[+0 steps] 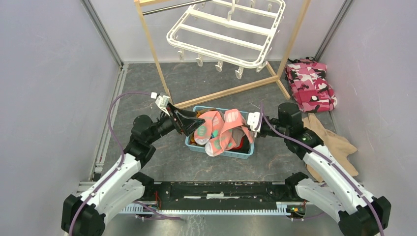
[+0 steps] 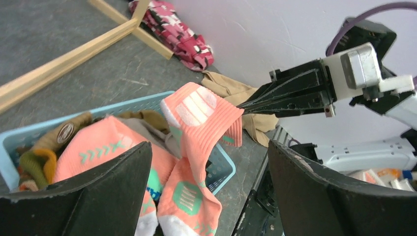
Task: Clip the socks to the hanger
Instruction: Pick up the sock from the bin.
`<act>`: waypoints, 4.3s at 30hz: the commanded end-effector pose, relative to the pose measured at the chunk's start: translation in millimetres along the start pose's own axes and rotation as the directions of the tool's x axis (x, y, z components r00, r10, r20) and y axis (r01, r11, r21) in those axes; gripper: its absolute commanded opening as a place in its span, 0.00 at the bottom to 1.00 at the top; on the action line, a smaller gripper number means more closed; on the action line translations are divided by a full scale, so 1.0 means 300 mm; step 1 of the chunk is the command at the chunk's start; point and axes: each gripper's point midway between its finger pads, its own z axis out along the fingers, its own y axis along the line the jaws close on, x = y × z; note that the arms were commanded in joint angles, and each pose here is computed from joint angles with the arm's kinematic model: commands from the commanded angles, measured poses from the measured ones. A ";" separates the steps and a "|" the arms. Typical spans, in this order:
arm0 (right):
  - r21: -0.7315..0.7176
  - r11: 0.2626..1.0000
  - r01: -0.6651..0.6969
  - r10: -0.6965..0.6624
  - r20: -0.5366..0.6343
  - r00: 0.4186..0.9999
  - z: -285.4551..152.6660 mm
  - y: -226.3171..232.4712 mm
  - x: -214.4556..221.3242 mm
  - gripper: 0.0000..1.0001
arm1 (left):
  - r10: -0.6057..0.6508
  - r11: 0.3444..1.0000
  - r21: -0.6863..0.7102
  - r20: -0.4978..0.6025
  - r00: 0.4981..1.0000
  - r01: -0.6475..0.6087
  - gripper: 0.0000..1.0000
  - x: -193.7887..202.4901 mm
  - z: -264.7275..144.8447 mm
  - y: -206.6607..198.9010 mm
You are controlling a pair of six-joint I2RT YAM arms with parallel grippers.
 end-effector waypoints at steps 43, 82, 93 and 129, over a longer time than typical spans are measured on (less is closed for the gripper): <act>-0.194 0.981 0.026 0.008 0.173 0.985 -0.050 0.090 -0.163 0.00 | 0.896 0.431 0.019 -0.123 0.426 -0.902 0.64 0.309 0.335 -0.192; -0.025 0.893 0.450 -0.425 0.285 0.859 -0.013 0.077 -0.161 0.98 | -0.310 0.951 0.004 0.052 0.949 0.310 0.02 0.128 0.164 -0.118; 0.198 0.842 0.502 -0.538 0.235 0.810 0.030 0.038 -0.215 0.98 | -0.522 0.853 0.042 0.103 0.847 0.520 0.02 0.099 0.188 -0.124; 0.015 0.955 0.297 -0.288 0.295 0.911 -0.025 0.038 -0.392 0.00 | -0.111 0.990 -0.074 0.066 0.992 0.116 0.26 0.131 0.137 -0.033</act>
